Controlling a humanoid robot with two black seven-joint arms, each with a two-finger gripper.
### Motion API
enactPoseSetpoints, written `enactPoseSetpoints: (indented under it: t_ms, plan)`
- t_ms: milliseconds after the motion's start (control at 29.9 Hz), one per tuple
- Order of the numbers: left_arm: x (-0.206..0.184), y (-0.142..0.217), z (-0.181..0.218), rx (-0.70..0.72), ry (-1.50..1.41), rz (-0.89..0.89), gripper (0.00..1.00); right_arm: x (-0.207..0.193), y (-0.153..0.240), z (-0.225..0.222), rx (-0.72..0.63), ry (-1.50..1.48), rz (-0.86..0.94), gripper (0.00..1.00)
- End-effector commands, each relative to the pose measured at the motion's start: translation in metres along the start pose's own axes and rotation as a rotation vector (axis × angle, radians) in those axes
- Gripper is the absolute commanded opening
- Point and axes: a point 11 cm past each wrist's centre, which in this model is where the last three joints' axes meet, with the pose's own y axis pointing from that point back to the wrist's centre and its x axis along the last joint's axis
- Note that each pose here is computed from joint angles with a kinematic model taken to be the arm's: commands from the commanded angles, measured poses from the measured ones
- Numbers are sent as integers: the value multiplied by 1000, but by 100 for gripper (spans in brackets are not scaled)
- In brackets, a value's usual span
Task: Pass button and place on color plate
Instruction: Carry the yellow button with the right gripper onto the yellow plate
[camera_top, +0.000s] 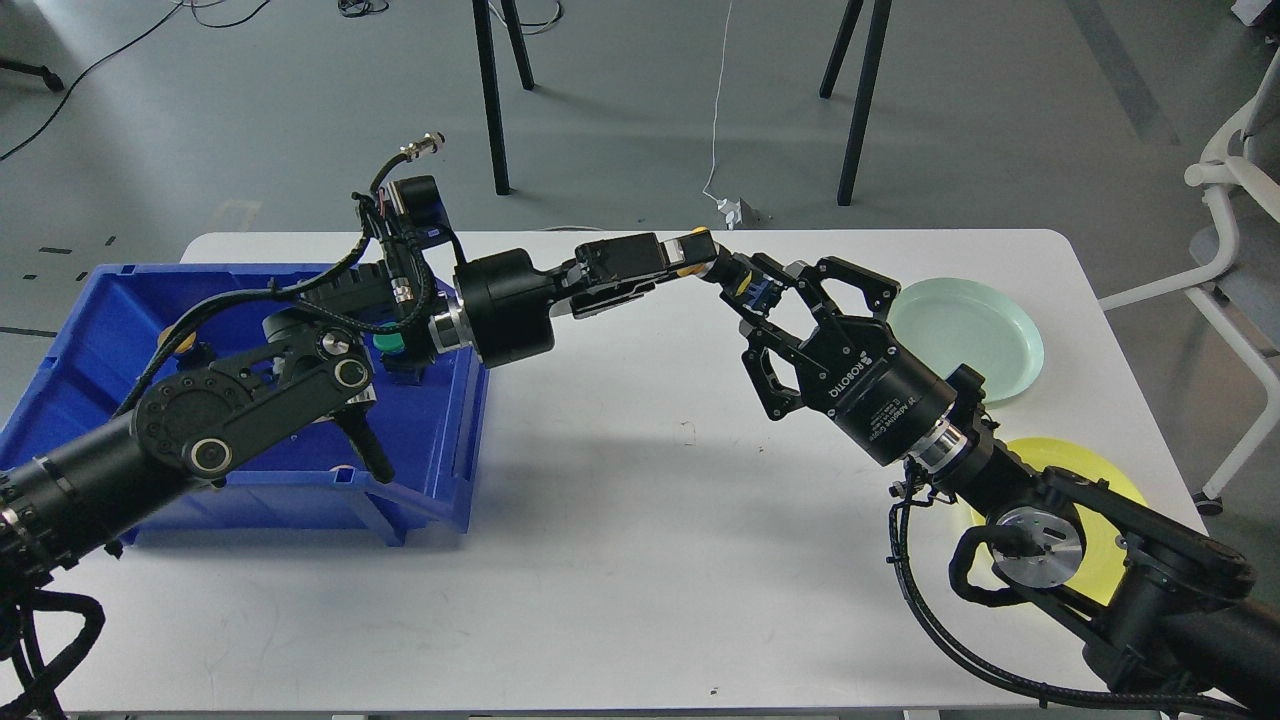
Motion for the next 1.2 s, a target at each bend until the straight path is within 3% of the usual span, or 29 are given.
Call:
enactPoseSetpoints:
  t_ms: [0,334,635,902,1170]
  plan:
    - [1,-4,4,-21,12,12,80,0,1,0,1,-1,2,1]
    - [2,-3,0,-15,26,23,84,16,19,-23,65,28,64,1]
    - [4,-2,-3,-5,30,32,84,61,119,-80,62,210,303,1]
    - [2,-6,-2,-14,36,28,84,82,215,-51,8,162,543,1]
    - [3,-5,-4,-9,37,31,84,93,274,-34,-24,137,704,1]
